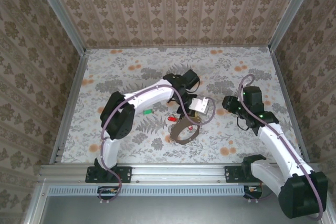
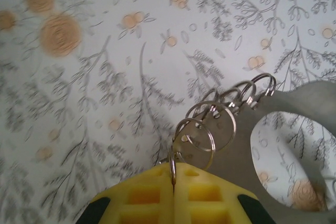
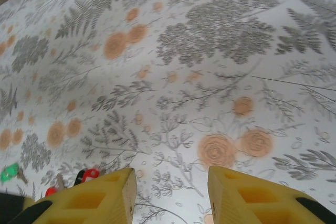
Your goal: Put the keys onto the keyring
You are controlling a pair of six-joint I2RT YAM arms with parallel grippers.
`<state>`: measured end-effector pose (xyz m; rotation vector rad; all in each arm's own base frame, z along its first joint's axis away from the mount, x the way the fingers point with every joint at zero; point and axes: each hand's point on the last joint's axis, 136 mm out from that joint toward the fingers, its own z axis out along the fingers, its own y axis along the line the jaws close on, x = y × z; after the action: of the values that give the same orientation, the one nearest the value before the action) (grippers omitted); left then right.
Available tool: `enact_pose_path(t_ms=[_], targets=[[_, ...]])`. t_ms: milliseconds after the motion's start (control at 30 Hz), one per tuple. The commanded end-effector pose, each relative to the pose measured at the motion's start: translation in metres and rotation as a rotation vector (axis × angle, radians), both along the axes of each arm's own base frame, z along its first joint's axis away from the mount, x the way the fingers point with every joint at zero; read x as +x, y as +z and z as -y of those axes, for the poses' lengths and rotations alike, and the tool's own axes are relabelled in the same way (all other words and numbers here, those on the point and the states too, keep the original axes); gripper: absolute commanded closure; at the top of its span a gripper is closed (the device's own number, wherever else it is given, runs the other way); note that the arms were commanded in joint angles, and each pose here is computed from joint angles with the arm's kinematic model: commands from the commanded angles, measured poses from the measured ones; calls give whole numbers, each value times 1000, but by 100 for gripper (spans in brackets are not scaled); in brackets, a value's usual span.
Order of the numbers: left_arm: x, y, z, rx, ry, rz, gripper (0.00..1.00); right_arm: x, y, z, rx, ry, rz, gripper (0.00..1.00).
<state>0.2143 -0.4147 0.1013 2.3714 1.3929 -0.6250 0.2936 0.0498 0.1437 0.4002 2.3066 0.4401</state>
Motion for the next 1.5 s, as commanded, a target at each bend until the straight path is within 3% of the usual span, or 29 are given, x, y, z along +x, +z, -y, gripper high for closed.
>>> enact_pose_path(t_ms=[0,133,233,300,567,833,967,1100,1300,1467], targets=[[-16,7,18,-29,-67,-4,100,-17,-21,-3,51,2,-115,57],[-31,-7,29,-23,-78,-11,99,-21,-30,-16,99,70,-161,57],[-39,-7,35,-37,-59,-13,88,-24,-36,-25,129,118,-200,56],[-41,2,39,-84,-25,-18,81,-25,-39,-27,125,135,-223,55],[-45,54,26,-335,192,-14,78,-30,-42,-68,176,384,-330,53],[-41,85,-38,-636,596,-12,75,-50,-81,-93,-221,620,-543,38],[-32,91,-87,-748,788,67,66,-50,-87,-102,-394,709,-539,29],[-24,94,-129,-762,916,154,60,-55,-91,-114,-423,764,-586,16],[-15,104,-179,-856,1050,238,51,-63,-107,-133,-583,876,-594,4],[-14,108,-200,-877,1087,261,49,-60,-114,-141,-617,888,-565,0]])
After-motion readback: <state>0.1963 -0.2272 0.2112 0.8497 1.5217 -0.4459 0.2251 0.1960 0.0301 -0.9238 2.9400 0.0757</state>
